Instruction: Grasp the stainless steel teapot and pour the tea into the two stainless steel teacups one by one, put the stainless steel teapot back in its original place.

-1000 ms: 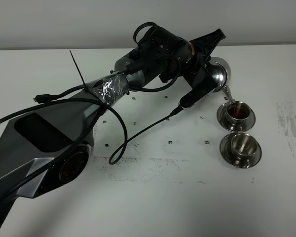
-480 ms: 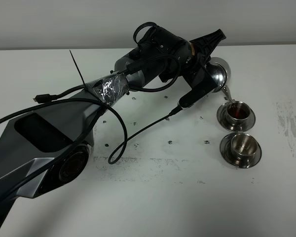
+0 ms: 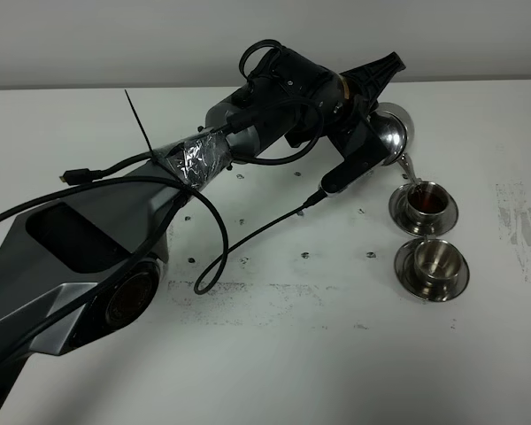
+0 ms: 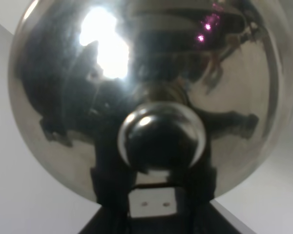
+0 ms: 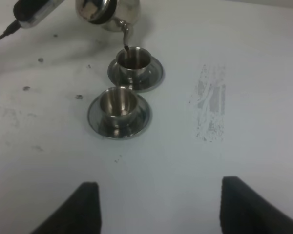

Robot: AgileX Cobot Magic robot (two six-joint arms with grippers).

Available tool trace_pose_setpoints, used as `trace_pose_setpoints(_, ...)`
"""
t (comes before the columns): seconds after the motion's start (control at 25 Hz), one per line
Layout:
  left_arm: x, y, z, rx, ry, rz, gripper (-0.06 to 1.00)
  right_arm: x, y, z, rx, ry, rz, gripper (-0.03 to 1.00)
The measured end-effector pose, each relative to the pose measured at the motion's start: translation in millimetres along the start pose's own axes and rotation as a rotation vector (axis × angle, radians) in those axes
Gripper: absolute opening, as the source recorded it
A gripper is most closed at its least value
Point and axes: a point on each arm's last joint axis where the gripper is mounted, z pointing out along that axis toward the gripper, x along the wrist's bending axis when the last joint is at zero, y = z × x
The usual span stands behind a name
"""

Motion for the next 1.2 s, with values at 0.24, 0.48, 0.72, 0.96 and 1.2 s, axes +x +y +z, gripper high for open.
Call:
trace_pose_setpoints(0.24, 0.0, 0.0, 0.0, 0.000, 0.000, 0.000, 0.19, 0.0, 0.0, 0.0, 0.000, 0.000, 0.000, 0.51)
trace_pose_setpoints(0.48, 0.0, 0.0, 0.0, 0.000, 0.000, 0.001, 0.19, 0.0, 0.0, 0.0, 0.000, 0.000, 0.000, 0.51)
trace_pose_setpoints(0.72, 0.0, 0.0, 0.0, 0.000, 0.000, 0.001, 0.19, 0.0, 0.0, 0.0, 0.000, 0.000, 0.000, 0.51)
trace_pose_setpoints(0.96, 0.0, 0.0, 0.0, 0.000, 0.000, 0.001, 0.19, 0.0, 0.0, 0.0, 0.000, 0.000, 0.000, 0.51)
trace_pose_setpoints(1.2, 0.1, 0.0, 0.0, 0.000, 0.001, 0.001, 0.19, 0.0, 0.0, 0.0, 0.000, 0.000, 0.000, 0.51)
